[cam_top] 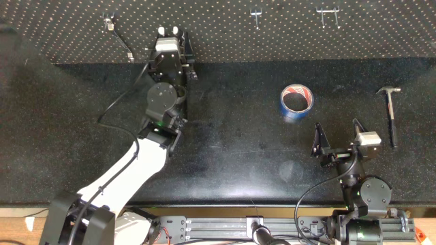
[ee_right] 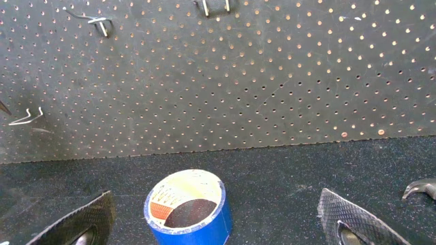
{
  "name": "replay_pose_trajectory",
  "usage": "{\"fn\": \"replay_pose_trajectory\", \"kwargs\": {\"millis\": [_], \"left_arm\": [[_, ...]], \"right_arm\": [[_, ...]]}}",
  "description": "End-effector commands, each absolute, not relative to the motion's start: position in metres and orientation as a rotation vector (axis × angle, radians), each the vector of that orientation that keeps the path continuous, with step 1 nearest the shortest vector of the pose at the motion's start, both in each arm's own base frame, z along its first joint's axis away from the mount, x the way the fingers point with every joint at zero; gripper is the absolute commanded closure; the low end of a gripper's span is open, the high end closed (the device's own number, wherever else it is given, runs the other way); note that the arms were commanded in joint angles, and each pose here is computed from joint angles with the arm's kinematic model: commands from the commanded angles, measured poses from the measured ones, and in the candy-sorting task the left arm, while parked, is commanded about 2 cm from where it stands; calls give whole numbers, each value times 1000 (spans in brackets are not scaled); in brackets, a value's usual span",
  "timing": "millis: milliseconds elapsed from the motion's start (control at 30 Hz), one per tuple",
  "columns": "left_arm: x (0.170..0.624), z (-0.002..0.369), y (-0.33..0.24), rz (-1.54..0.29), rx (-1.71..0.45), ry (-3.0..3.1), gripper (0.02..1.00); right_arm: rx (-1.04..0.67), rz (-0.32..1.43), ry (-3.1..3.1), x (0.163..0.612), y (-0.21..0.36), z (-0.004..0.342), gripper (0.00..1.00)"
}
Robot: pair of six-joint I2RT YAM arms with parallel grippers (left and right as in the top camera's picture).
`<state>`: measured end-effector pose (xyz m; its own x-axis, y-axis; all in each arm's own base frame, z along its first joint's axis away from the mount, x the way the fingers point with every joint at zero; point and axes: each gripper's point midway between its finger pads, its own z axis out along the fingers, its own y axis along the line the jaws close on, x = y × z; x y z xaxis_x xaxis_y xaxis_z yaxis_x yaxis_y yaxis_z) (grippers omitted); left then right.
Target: Place Tools Onto Pegboard
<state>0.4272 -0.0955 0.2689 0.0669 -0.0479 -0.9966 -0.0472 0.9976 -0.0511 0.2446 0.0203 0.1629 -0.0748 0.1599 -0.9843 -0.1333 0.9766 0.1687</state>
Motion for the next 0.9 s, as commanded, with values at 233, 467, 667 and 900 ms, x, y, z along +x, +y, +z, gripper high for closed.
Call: {"fn": "replay_pose_trajectory", "kwargs": {"millis": [233, 467, 667, 900], "left_arm": [[443, 271, -78, 52, -94, 1481, 991], [448, 267, -83, 33, -80, 1469, 989], [450, 263, -85, 30, -81, 1464, 989], [451, 263, -86, 18, -75, 1462, 989]], "right_arm": [[30, 244, 1630, 245, 20, 161, 29], [30, 244, 1630, 245, 20, 161, 29], [30, 244, 1630, 245, 20, 161, 29], [30, 244, 1630, 245, 20, 161, 29]]}}
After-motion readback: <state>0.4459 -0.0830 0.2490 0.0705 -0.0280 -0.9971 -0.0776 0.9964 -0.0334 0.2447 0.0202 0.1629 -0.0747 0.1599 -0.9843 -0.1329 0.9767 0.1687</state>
